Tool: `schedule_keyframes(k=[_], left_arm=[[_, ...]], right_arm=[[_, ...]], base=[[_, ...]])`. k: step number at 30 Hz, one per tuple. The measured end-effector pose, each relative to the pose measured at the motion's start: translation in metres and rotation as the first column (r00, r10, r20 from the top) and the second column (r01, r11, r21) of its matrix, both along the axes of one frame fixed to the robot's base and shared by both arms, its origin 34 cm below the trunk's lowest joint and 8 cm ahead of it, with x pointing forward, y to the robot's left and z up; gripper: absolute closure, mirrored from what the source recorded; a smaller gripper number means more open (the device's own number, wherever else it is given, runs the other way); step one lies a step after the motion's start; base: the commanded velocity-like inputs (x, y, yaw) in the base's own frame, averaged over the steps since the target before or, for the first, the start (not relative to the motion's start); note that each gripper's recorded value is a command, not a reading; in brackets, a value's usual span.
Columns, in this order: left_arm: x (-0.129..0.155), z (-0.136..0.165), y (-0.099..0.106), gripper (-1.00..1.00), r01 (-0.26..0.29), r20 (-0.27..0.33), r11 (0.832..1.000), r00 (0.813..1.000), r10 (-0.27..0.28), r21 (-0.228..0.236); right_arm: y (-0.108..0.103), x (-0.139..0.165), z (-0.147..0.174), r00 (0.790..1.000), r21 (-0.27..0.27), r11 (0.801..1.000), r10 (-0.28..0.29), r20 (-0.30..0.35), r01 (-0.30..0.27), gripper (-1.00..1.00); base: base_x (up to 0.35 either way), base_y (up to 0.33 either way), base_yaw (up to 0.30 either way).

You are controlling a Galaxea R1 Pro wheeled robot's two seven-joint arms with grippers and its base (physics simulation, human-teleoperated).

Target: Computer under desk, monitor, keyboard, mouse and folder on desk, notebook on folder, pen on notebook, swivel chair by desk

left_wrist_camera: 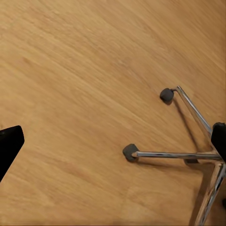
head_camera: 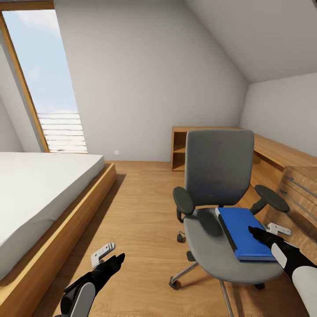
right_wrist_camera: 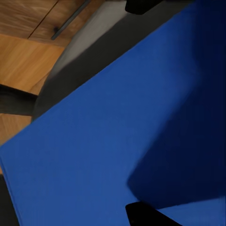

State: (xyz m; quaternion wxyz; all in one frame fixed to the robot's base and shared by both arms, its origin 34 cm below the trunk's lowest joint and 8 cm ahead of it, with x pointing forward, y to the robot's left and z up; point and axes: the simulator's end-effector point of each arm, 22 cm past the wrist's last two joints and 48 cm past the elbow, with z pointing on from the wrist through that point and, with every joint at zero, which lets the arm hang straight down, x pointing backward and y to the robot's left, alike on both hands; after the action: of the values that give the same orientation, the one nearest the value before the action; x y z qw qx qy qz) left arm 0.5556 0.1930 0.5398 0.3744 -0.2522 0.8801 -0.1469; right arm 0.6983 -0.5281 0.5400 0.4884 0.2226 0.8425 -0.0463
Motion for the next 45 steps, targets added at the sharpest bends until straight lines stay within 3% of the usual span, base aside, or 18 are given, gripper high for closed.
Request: schedule_keyframes(k=[45], left_arm=[[-0.0022,-0.0056,-0.0008,-1.0,0.002,-0.013,1.0,1.0,-0.002,0.0]], right_arm=[[0.0004,-0.0009,-0.0015,1.0,0.002,1.0,0.0,-0.004,0.0,-1.0]], base=[[-0.097,0.0,0.0]])
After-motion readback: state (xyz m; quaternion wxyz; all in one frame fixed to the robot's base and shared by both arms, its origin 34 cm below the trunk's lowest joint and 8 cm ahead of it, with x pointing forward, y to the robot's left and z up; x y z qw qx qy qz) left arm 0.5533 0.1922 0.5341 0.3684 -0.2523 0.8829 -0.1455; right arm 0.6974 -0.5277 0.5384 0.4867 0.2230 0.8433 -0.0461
